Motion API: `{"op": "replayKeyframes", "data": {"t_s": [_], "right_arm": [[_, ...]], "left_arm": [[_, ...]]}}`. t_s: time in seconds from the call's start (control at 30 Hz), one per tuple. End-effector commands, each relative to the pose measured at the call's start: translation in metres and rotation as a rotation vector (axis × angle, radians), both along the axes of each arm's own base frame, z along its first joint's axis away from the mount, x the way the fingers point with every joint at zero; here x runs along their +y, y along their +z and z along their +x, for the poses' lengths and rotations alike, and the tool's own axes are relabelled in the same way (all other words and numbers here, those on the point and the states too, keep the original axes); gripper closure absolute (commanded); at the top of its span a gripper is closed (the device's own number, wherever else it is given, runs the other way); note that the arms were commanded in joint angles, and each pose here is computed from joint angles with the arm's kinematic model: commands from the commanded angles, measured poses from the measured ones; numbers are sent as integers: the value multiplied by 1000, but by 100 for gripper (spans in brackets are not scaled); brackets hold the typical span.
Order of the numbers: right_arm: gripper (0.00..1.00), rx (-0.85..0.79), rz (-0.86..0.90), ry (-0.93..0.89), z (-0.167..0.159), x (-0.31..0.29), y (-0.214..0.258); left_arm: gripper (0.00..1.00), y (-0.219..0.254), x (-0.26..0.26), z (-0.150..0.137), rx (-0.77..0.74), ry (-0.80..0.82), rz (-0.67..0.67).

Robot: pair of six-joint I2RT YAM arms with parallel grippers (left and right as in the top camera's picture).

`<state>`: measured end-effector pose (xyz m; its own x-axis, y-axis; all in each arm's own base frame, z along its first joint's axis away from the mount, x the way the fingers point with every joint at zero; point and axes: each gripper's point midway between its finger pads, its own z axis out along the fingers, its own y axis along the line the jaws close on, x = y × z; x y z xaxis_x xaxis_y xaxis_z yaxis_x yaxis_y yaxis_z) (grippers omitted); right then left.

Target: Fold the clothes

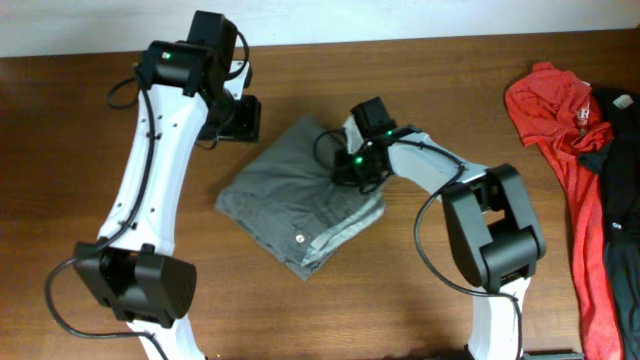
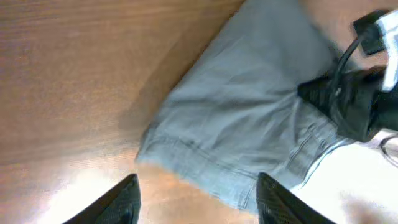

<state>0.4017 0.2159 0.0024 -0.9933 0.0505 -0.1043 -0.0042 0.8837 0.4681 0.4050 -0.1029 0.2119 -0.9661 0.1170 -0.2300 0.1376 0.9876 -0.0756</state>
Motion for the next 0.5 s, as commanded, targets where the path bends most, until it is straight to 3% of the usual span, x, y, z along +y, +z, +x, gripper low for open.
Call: {"op": "replayKeyframes", "data": {"t_s": [0.0,0.23,0.37,0.47], "right_arm": [[96,143,-267,-374,-4,-95,-25],[96,274,-322,-489,-31,-139,-5],[96,240,-313,-457,-30,-138,8],[96,210,-308,-431,-28,-138,18]], "left_arm": [[29,15,1,-6,-22,12,-17],[25,13,1,-7,-15,10,-13],[14,-5,-2,-15,43,4,-25],[13,-33,-20,-25,125,-40,-122]]}}
